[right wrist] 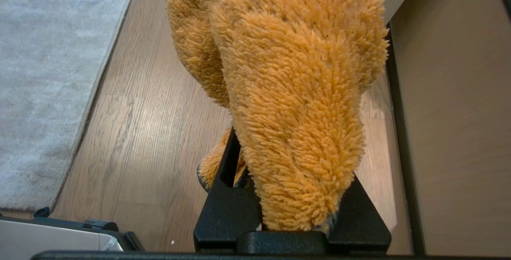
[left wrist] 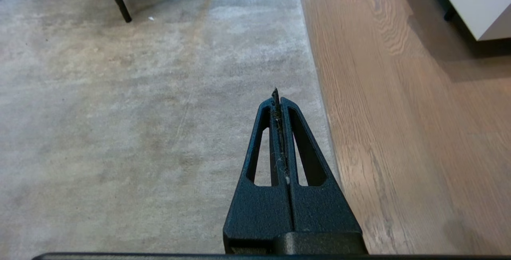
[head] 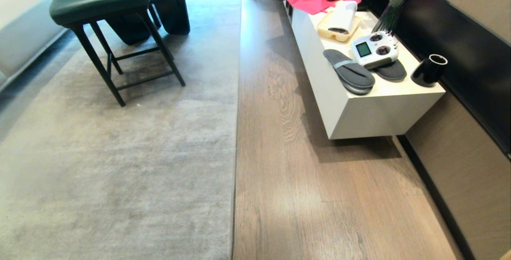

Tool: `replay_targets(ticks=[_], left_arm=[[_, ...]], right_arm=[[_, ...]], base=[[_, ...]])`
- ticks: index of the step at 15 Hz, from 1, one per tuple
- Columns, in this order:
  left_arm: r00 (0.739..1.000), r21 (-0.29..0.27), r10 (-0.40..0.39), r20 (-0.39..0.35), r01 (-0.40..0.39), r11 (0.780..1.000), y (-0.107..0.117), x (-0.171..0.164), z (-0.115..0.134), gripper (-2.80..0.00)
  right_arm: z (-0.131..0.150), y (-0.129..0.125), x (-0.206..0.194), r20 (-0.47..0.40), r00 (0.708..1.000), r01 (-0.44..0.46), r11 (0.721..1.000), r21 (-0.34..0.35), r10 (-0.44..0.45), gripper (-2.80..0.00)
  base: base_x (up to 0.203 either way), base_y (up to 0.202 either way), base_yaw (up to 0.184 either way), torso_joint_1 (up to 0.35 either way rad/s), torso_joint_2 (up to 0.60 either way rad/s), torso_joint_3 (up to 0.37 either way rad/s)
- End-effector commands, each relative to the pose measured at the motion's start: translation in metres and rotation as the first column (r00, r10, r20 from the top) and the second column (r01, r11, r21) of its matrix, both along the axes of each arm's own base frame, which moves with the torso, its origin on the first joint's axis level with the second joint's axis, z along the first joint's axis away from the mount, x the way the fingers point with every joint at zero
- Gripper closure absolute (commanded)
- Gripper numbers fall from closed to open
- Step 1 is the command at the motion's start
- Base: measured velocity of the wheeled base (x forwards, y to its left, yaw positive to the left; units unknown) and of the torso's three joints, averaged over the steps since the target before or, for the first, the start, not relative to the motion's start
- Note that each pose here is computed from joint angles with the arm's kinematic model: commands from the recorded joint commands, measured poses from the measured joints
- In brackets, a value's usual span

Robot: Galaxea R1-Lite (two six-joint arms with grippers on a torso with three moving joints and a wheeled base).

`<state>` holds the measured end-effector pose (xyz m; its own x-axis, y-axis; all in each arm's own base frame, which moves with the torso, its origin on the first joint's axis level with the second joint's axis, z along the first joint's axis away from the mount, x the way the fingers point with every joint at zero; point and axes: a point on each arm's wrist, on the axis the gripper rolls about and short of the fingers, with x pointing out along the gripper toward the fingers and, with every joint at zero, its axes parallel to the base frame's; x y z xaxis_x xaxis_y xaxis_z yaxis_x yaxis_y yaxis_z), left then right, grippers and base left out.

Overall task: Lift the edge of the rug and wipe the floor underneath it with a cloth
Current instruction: Put down the rag

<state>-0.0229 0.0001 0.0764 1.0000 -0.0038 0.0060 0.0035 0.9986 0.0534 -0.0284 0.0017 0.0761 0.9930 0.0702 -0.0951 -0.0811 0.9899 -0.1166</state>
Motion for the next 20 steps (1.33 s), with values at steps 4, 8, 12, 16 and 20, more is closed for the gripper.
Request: replay_targets(ticks=[4, 8, 12, 16, 20], left_arm=[[1.0, 0.0, 0.001, 0.0, -0.001, 1.0, 0.0, 0.0, 0.0, 0.0], [1.0, 0.002, 0.002, 0.0, -0.002, 1.0, 0.0, 0.0, 0.0, 0.0], [1.0, 0.0, 0.001, 0.0, -0.001, 1.0, 0.0, 0.0, 0.0, 0.0], [1.0, 0.002, 0.001, 0.0, -0.001, 1.0, 0.0, 0.0, 0.0, 0.0], [1.0, 0.002, 0.001, 0.0, -0.001, 1.0, 0.0, 0.0, 0.0, 0.0]], right_arm=[[-0.0001, 0.0, 0.0001, -0.003, 1.0, -0.001, 1.0, -0.001, 0.001, 0.0], [-0.0001, 0.0, 0.0001, -0.003, 1.0, -0.001, 1.0, -0.001, 0.001, 0.0], [-0.0001, 0.0, 0.0001, -0.003, 1.0, -0.002, 1.0, -0.001, 0.002, 0.0], [-0.0001, 0.0, 0.0001, -0.003, 1.0, -0.002, 1.0, -0.001, 0.002, 0.0], [-0.0001, 0.0, 0.0001, -0.003, 1.0, -0.001, 1.0, -0.001, 0.001, 0.0]], base=[[0.0, 0.0, 0.0, 0.003, 0.0, -0.2], [0.0, 0.0, 0.0, 0.002, 0.0, -0.198], [0.0, 0.0, 0.0, 0.002, 0.0, -0.197], [0.0, 0.0, 0.0, 0.007, 0.0, -0.194], [0.0, 0.0, 0.0, 0.004, 0.0, -0.148]])
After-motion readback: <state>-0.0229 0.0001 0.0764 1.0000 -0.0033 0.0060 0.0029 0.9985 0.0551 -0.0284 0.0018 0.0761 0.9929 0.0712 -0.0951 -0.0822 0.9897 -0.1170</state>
